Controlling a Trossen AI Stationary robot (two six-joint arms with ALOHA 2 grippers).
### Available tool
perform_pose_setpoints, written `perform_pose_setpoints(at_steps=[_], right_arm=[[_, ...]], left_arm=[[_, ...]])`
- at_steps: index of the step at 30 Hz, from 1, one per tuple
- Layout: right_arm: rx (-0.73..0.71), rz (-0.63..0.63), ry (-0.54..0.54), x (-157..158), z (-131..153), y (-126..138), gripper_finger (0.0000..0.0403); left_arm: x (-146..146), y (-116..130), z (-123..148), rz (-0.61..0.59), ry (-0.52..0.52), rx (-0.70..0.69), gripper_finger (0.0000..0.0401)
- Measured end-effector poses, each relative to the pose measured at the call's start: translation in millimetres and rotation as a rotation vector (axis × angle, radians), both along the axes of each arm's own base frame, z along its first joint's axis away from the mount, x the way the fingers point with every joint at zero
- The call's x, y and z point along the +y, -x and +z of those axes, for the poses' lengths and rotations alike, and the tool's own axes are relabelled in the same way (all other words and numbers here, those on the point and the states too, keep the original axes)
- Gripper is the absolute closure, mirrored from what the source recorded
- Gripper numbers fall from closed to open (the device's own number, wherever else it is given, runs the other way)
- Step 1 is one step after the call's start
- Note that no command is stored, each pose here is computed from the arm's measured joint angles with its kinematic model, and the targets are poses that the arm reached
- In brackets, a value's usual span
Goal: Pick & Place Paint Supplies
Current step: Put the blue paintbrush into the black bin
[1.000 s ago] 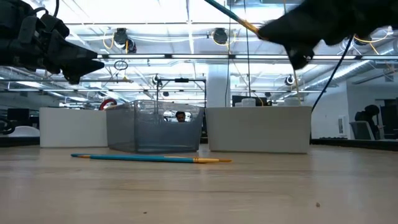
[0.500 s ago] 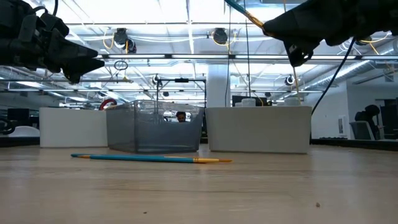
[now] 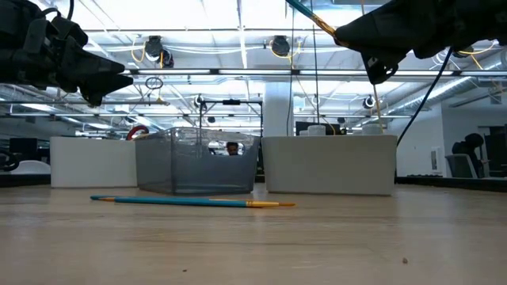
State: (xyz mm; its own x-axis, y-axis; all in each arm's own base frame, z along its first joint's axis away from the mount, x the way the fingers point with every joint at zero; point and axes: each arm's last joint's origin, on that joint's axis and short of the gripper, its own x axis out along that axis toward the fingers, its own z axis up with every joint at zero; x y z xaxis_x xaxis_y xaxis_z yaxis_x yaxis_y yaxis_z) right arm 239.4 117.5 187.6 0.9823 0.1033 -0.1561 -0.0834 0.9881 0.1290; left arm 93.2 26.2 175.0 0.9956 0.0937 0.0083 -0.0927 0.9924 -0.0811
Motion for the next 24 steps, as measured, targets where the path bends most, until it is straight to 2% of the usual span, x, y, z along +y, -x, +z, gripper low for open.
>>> perform_pose_setpoints(at_steps=[11,17,24], right_arm=[[-0.001,-0.001,0.009,-0.6,0.2,-0.4,0.0403],[-0.01,-0.026,0.023,-9.5,1.0,-4.9,0.0403],[-0.004,-0.001,-0.001,-17.6,1.0,-9.0,0.0403]], left_arm=[[0.0,0.0,0.0,0.0,0.0,0.0,0.0187],[0.0,0.0,0.0,0.0,0.0,0.0,0.0187],[0.0,0.0,0.0,0.001,0.0,0.0,0.0187]])
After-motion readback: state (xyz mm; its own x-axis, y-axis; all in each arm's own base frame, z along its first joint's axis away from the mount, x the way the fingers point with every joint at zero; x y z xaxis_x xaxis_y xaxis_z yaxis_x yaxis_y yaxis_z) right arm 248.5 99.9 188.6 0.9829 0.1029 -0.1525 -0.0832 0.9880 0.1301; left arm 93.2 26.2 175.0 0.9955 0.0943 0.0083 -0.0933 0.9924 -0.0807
